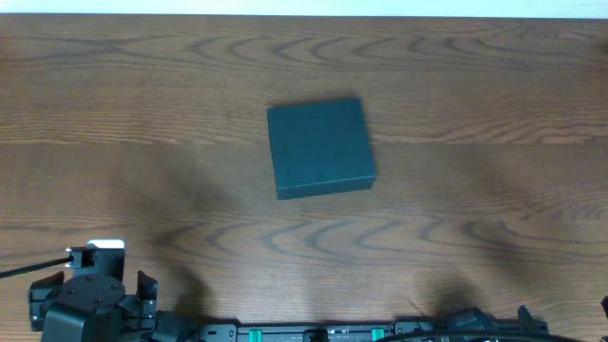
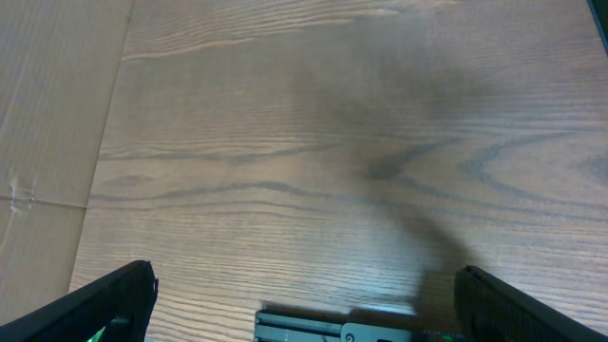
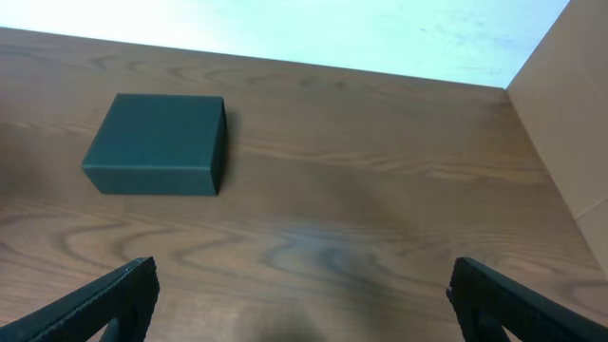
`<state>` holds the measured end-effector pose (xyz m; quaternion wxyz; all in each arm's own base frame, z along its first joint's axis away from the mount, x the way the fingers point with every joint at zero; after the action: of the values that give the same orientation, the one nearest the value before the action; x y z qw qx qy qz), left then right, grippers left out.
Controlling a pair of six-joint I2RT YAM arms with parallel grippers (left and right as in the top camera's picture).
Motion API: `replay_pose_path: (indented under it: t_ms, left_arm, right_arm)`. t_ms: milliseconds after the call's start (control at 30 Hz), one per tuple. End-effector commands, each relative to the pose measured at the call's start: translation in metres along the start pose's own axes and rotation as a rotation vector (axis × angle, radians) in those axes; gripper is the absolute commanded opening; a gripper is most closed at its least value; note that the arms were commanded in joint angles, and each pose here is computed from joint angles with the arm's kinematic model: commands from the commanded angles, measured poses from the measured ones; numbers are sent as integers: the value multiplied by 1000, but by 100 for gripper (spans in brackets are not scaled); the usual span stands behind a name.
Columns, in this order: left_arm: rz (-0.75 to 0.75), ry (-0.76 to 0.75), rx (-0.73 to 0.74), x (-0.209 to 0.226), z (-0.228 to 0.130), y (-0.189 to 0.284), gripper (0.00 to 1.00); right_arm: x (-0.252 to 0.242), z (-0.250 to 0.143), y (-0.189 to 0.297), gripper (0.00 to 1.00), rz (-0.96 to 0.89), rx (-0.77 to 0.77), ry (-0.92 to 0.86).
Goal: Pack container
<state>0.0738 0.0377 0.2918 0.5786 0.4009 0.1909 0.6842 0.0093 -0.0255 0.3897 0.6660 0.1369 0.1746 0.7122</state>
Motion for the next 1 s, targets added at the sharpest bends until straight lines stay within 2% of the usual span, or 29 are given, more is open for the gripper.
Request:
replay_pose_path:
  t_ms: [0,700,800,967]
  left_arm:
    - [18,6,-2,2,-1,0,98]
    - [18,5,-2,2,-1,0,98]
    - [18,5,-2,2,-1,0,98]
    - [18,5,-2,2,-1,0,98]
  right_arm:
    - [-1,0,-2,99,-7,12,-4]
    - [0,-4,-9,99,-14,41,1]
    - [2,1,-26,99,-46,31,-9]
    - [15,14,-86,99,-53,-7,-65]
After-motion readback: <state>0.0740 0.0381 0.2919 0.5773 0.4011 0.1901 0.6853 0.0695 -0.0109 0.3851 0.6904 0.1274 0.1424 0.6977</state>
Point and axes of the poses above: each gripper's point midway between its finger pads, its own y axis back along the fingers, its own x axis along the line the jaws close on, z = x × y, the point moved 4 cm from there along y, back along the fingers, and after that the axes turned 1 degree about -y, right-handed, at the moved point
